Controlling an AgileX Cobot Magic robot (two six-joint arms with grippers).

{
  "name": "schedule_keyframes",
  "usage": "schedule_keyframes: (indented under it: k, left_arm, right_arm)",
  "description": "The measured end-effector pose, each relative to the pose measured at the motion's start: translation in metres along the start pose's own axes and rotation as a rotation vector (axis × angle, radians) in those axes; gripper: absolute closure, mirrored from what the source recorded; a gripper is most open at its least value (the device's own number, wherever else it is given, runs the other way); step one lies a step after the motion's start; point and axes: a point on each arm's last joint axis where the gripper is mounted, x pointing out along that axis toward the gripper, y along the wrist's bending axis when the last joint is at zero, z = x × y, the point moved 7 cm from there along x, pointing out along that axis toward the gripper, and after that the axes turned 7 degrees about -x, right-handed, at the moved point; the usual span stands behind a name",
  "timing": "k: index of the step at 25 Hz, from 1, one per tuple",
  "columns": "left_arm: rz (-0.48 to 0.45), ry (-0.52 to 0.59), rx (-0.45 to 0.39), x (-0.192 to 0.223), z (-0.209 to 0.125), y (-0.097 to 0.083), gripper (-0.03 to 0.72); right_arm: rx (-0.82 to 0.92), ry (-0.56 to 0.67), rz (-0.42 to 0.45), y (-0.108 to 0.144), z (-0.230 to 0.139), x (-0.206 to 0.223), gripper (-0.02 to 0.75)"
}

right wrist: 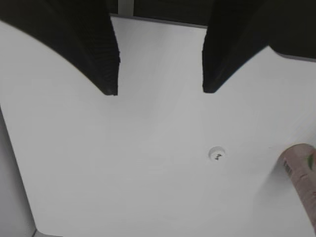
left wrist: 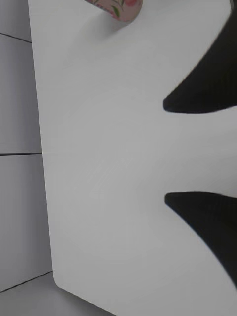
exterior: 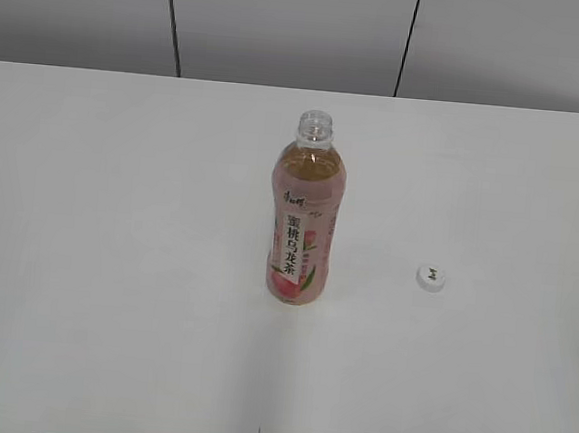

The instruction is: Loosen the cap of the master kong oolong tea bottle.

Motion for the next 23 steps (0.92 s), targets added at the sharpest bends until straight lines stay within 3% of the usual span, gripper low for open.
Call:
schedule_keyframes:
  k: [7,23]
  left_arm:
    - [0.017,-0.003,-0.007,0.0,0.0,0.001,0.369]
    - [0.052,-0.009,-0.022,0.0,0.0,0.003,0.384]
  right_arm:
    - [0.126,0.059,-0.228,-0.013,-0.005,-0.003,0.325]
    - [0.133,0.062,-0.24,-0.014,-0.005,-0.003,0.325]
